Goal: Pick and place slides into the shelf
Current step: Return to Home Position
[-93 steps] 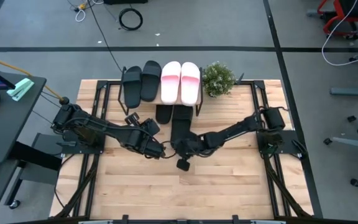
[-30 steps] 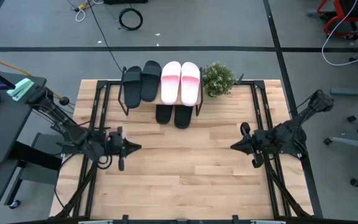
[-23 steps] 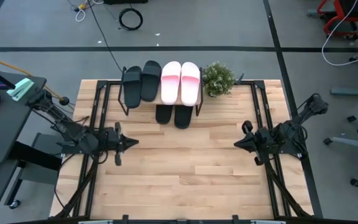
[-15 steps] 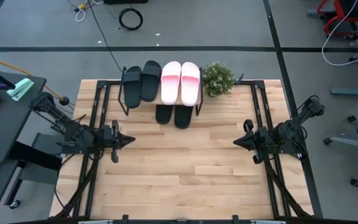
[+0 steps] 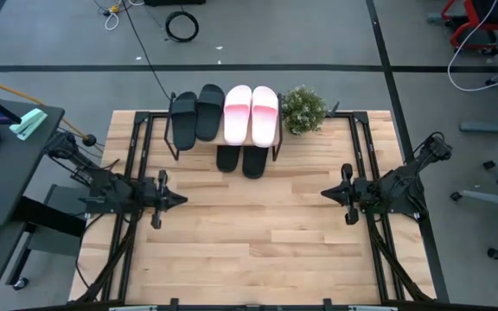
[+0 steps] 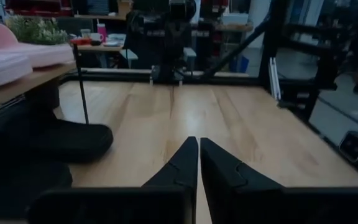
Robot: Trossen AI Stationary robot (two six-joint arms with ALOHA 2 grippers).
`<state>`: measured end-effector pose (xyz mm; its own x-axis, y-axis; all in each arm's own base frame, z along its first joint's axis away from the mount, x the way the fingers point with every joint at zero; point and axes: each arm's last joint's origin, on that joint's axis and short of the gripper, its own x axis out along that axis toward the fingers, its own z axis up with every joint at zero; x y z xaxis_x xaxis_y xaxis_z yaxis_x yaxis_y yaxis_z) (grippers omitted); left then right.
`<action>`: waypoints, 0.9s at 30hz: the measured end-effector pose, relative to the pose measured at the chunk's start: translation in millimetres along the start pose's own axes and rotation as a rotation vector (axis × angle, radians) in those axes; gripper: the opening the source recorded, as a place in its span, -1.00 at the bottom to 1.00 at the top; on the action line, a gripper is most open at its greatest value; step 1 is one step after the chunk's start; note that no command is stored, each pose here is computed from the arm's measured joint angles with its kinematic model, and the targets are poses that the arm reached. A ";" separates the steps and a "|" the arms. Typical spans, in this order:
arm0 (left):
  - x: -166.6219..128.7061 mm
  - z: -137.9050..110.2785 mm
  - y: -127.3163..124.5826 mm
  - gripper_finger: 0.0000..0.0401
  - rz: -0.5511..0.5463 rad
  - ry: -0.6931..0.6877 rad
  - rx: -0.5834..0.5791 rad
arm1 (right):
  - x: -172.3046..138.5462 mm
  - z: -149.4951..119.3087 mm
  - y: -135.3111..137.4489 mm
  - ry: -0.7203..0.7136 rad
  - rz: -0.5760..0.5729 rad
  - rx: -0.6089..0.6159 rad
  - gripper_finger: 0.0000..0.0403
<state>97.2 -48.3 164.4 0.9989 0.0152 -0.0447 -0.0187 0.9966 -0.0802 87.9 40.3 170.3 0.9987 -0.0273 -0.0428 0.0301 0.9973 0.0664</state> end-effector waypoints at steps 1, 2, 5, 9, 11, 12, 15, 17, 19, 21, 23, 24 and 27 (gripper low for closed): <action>0.0 -1.2 0.1 -0.87 0.001 0.011 0.010 | 0.0 0.0 0.0 0.000 0.002 -0.001 -0.94; 0.0 -2.3 0.2 -0.86 0.002 0.021 0.018 | 0.1 -0.1 0.1 0.002 0.001 0.009 -0.94; 0.0 -2.6 0.3 -0.84 0.002 0.023 0.013 | 0.2 -0.2 0.4 0.004 0.010 0.059 -0.93; 0.0 -2.4 0.3 -0.85 0.002 0.021 0.006 | 0.2 -0.3 0.4 0.005 0.012 0.081 -0.92; 0.0 -2.5 0.3 -0.87 0.002 0.022 0.011 | 0.2 -0.3 0.5 0.005 0.012 0.081 -0.92; 0.0 -2.4 0.3 -0.88 0.002 0.022 0.010 | 0.2 -0.3 0.4 0.005 0.012 0.081 -0.92; 0.0 -2.5 0.3 -0.90 0.002 0.022 0.010 | 0.2 -0.3 0.4 0.005 0.012 0.081 -0.92; 0.0 -2.5 0.3 -0.91 0.002 0.022 0.010 | 0.2 -0.3 0.4 0.006 0.012 0.080 -0.92; 0.0 -2.5 0.3 -0.90 0.002 0.022 0.010 | 0.2 -0.3 0.4 0.006 0.012 0.080 -0.92; 0.0 -2.5 0.3 -0.88 0.002 0.022 0.010 | 0.2 -0.3 0.4 0.006 0.012 0.080 -0.92; 0.0 -2.5 0.3 -0.86 0.002 0.022 0.010 | 0.2 -0.4 0.4 0.006 0.011 0.080 -0.92; 0.0 -2.5 0.3 -0.85 0.002 0.022 0.010 | 0.2 -0.4 0.4 0.006 0.011 0.080 -0.92; 0.0 -2.5 0.3 -0.83 0.002 0.022 0.010 | 0.2 -0.4 0.4 0.006 0.011 0.080 -0.92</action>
<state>97.1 -48.2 161.9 0.9976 0.0157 -0.0668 -0.0204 0.9974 -0.0698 88.0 40.8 170.0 0.9988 -0.0153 -0.0475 0.0221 0.9890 0.1464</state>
